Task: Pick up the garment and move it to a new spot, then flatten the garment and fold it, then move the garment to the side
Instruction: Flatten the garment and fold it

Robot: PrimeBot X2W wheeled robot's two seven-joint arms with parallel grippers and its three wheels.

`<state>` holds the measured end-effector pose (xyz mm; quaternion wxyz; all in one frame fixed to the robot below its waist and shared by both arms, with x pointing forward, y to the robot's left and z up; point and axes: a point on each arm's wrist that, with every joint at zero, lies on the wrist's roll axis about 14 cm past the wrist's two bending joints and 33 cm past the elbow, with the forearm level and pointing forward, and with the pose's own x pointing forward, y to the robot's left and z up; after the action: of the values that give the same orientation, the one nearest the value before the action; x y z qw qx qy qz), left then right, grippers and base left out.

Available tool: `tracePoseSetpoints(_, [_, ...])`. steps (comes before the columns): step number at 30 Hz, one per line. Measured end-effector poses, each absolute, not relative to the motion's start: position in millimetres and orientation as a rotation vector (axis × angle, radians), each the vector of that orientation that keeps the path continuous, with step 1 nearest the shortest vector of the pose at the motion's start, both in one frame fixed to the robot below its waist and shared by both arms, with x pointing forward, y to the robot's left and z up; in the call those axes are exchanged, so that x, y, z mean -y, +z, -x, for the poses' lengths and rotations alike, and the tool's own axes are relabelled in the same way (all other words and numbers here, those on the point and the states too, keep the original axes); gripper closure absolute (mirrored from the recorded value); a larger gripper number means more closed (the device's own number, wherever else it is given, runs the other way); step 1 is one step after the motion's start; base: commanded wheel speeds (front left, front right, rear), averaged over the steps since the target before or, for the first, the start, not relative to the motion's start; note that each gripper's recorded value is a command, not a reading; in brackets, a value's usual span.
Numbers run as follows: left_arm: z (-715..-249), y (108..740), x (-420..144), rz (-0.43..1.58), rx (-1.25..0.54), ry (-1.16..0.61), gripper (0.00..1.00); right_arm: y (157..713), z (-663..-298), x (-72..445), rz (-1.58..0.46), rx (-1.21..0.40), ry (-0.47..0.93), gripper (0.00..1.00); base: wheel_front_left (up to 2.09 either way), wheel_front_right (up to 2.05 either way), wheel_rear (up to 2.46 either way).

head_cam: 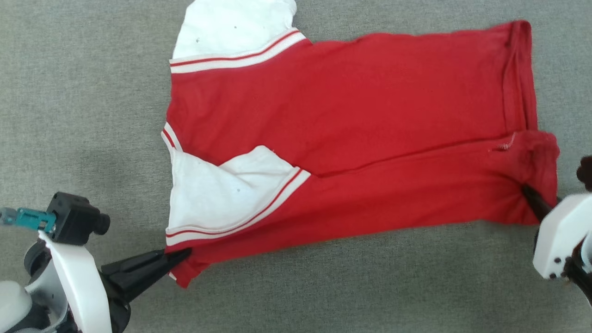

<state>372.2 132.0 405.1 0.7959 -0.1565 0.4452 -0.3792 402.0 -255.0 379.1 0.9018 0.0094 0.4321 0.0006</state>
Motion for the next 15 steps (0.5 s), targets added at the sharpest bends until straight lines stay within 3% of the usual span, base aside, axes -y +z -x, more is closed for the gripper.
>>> tracePoseSetpoints(2, [-369.2,405.9,-132.2,0.340,-0.944,-0.814,1.00,380.2,-395.1,255.4,-0.021,-0.901,0.001,1.00,0.00,0.00,0.00])
tracePoseSetpoints(3, [-367.6,405.9,-132.1,0.342,-0.941,-0.813,1.00,381.5,-393.5,255.4,-0.025,-0.898,0.000,0.92,0.00,0.00,0.00])
tracePoseSetpoints(4, [-366.0,405.9,-131.5,0.348,-0.939,-0.812,1.00,383.2,-392.5,255.1,-0.025,-0.893,0.000,0.71,0.00,0.00,0.00])
tracePoseSetpoints(5, [-364.8,406.1,-130.3,0.353,-0.937,-0.813,0.92,385.1,-392.7,255.2,-0.026,-0.884,-0.002,0.33,0.00,0.00,0.00])
tracePoseSetpoints(6, [-364.8,407.0,-128.7,0.357,-0.928,-0.816,0.65,387.9,-394.5,256.2,-0.024,-0.864,-0.006,0.00,0.00,0.00,0.00])
tracePoseSetpoints(7, [-365.2,407.4,-128.1,0.355,-0.922,-0.817,0.45,391.4,-397.1,257.4,-0.021,-0.840,-0.011,0.00,0.00,0.00,0.00])
tracePoseSetpoints(8, [-365.9,408.0,-128.0,0.357,-0.914,-0.814,0.13,394.6,-399.2,258.3,-0.019,-0.820,-0.016,0.00,0.00,0.00,0.00])
tracePoseSetpoints(9, [-367.3,409.2,-127.6,0.360,-0.903,-0.812,0.00,397.8,-401.3,258.9,-0.014,-0.800,-0.019,0.00,0.00,0.00,0.00])
tracePoseSetpoints(15, [-407.4,423.2,-138.7,0.345,-0.759,-0.754,0.00,444.1,-432.5,256.0,0.025,-0.503,-0.033,0.00,0.00,0.00,0.00])
